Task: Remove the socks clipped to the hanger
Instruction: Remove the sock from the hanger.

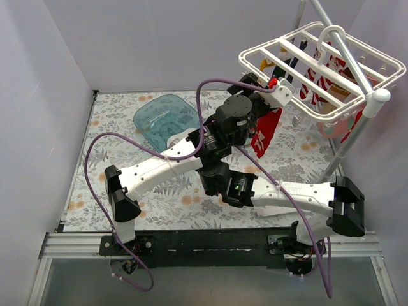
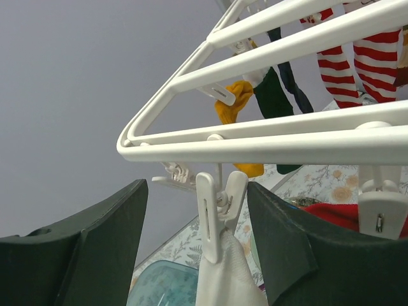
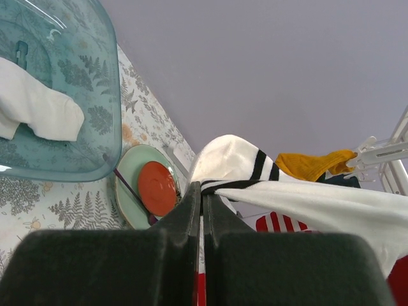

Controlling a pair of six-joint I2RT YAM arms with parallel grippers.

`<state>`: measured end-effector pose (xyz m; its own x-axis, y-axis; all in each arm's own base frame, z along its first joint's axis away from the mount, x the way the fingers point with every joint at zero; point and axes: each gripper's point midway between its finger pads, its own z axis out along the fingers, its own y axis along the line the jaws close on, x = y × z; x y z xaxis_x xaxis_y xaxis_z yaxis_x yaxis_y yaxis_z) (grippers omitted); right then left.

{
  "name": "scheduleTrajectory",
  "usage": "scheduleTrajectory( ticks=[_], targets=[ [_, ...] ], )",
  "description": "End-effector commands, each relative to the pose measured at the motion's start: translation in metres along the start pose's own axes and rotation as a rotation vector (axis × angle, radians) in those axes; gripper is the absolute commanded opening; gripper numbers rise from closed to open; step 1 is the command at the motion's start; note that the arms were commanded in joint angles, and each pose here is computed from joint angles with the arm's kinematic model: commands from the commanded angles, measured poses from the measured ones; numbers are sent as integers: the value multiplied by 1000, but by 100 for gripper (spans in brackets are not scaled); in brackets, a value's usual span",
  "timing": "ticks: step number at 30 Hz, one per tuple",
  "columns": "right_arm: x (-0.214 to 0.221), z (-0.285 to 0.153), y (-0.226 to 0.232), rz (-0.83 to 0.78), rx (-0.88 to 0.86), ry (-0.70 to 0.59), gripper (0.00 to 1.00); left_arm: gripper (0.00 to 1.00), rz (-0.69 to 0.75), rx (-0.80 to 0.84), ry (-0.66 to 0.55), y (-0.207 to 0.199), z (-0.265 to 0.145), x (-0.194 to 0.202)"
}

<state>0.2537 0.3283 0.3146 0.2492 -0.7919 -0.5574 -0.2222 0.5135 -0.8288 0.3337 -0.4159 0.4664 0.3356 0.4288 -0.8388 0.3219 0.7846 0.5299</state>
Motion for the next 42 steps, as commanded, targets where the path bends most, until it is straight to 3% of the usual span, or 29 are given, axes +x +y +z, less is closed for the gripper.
scheduleTrajectory(
  ticks=[1,11,20,25,29,33,38,42],
  targets=[
    [-38,-17,-26,135,15,-147,1,62,10,-5,-14,0,13,7],
    [-38,-20,-28,138,15,-159,1,48,6,-22,-92,1,16,-2],
    [-37,-22,-29,140,15,-164,1,13,-23,-20,-127,4,14,-11],
    [-36,-22,-28,140,15,-165,1,9,-43,-12,-137,6,13,-14],
    [-36,-22,-25,140,10,-167,1,14,-71,-2,-141,7,11,-17],
    [-35,-22,-25,151,6,-167,1,30,-126,19,-146,9,6,-19],
    [-34,-22,-18,155,-13,-164,1,58,-212,49,-169,20,-10,-27],
    [-32,-20,-11,157,-34,-151,1,69,-285,70,-163,28,-27,-26]
  ],
)
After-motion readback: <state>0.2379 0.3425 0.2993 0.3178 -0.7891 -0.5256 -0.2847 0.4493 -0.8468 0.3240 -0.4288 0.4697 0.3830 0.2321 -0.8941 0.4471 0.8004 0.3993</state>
